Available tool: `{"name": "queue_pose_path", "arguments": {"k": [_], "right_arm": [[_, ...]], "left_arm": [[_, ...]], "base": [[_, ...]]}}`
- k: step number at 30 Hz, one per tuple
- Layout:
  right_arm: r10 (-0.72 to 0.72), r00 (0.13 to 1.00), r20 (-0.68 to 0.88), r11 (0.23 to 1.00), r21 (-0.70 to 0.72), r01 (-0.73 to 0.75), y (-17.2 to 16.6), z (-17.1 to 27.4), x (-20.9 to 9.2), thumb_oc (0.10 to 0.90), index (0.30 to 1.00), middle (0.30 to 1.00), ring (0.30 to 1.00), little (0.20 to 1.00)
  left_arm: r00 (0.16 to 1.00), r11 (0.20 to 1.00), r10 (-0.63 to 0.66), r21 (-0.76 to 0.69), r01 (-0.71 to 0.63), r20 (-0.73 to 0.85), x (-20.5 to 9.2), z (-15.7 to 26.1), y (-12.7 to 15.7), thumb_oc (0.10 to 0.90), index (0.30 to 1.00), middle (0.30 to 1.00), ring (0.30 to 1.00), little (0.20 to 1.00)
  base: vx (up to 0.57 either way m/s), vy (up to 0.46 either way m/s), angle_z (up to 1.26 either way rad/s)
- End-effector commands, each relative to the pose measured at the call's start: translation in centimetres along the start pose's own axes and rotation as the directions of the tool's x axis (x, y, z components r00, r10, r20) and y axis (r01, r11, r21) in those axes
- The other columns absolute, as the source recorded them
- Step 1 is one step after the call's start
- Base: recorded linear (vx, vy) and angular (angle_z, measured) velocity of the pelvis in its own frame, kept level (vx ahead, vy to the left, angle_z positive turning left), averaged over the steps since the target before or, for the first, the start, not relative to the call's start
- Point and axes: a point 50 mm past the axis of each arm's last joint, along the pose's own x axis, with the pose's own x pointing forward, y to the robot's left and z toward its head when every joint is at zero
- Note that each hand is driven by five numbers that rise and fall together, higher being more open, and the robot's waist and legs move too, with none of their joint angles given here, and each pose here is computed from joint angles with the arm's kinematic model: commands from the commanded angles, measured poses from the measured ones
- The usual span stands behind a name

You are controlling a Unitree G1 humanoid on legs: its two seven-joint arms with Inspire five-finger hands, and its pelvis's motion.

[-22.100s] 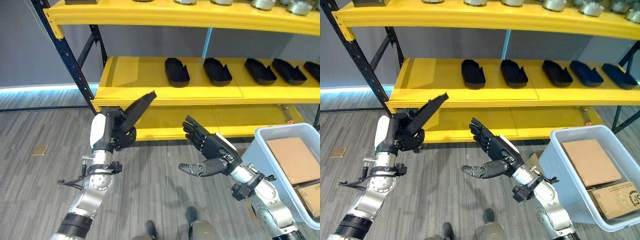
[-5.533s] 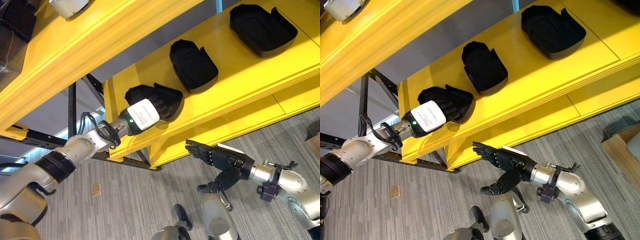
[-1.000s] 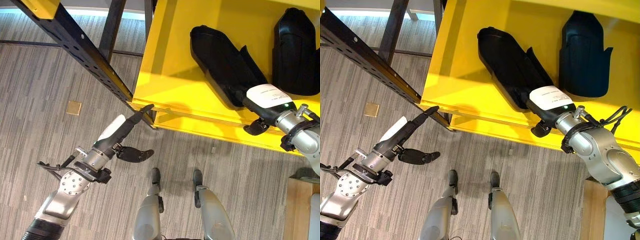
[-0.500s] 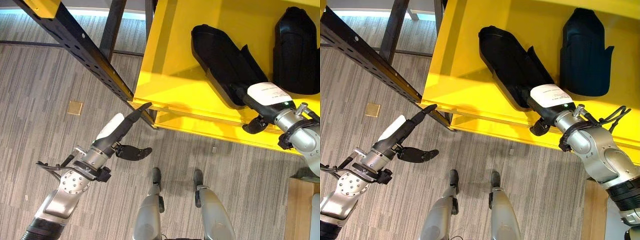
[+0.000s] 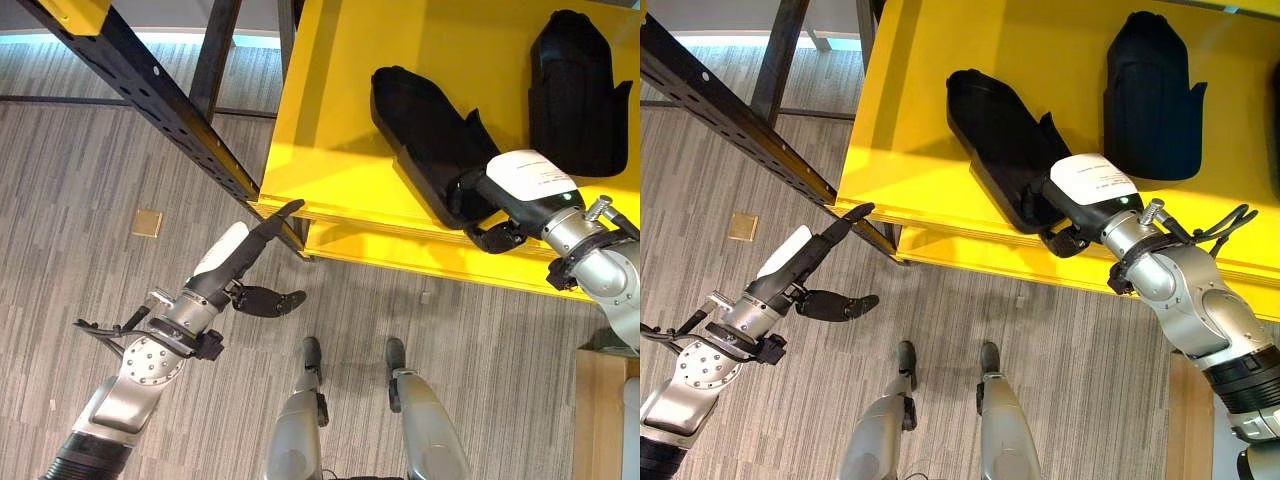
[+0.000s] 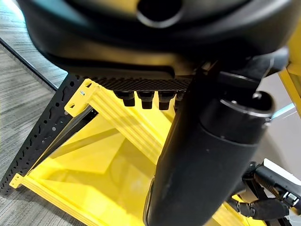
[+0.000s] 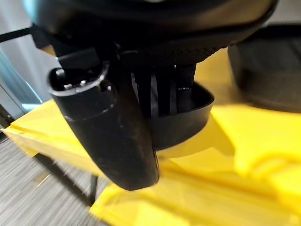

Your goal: Move parts from the plastic box to the shelf.

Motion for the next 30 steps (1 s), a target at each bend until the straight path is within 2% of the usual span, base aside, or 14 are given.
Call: {"name": "queue_pose_path", "arguments": {"k": [1, 14, 24, 30], "right_arm": [[-0.109, 0.994, 0.020, 0.993, -0.054, 0.110, -2.9, -0.1, 0.6, 0.400, 0.300, 0.300, 0.300, 0.300], [-0.144, 0.988, 0.046, 0.990, -0.003, 0.144, -2.5, 0.5, 0.7, 0.400, 0.300, 0.300, 0.300, 0.300], [-0.279, 0.960, -0.020, 0.941, 0.196, 0.277, -2.6, 1.1, 2.0, 0.400, 0.300, 0.300, 0.300, 0.300], [-0.322, 0.947, -0.006, 0.916, 0.249, 0.313, -2.6, 2.8, 3.6, 0.400, 0.300, 0.300, 0.300, 0.300]], "left_arm": [[0.986, 0.996, 0.086, 0.007, -0.088, 0.142, 0.3, 2.3, 1.5, 0.900, 1.000, 1.000, 1.000, 1.000], [0.985, 0.995, 0.097, 0.002, -0.098, 0.146, 0.2, 2.3, 1.5, 0.900, 1.000, 1.000, 1.000, 1.000], [0.985, 0.996, 0.086, -0.024, -0.083, 0.148, 0.2, 2.5, 1.0, 0.900, 1.000, 1.000, 1.000, 1.000], [0.985, 0.997, 0.067, -0.051, -0.060, 0.161, 0.5, 2.7, 0.3, 0.900, 1.000, 1.000, 1.000, 1.000]], "base": [[0.00, 0.000, 0.00], [0.00, 0.000, 0.00], [0.00, 0.000, 0.00], [0.01, 0.004, -0.01]]}}
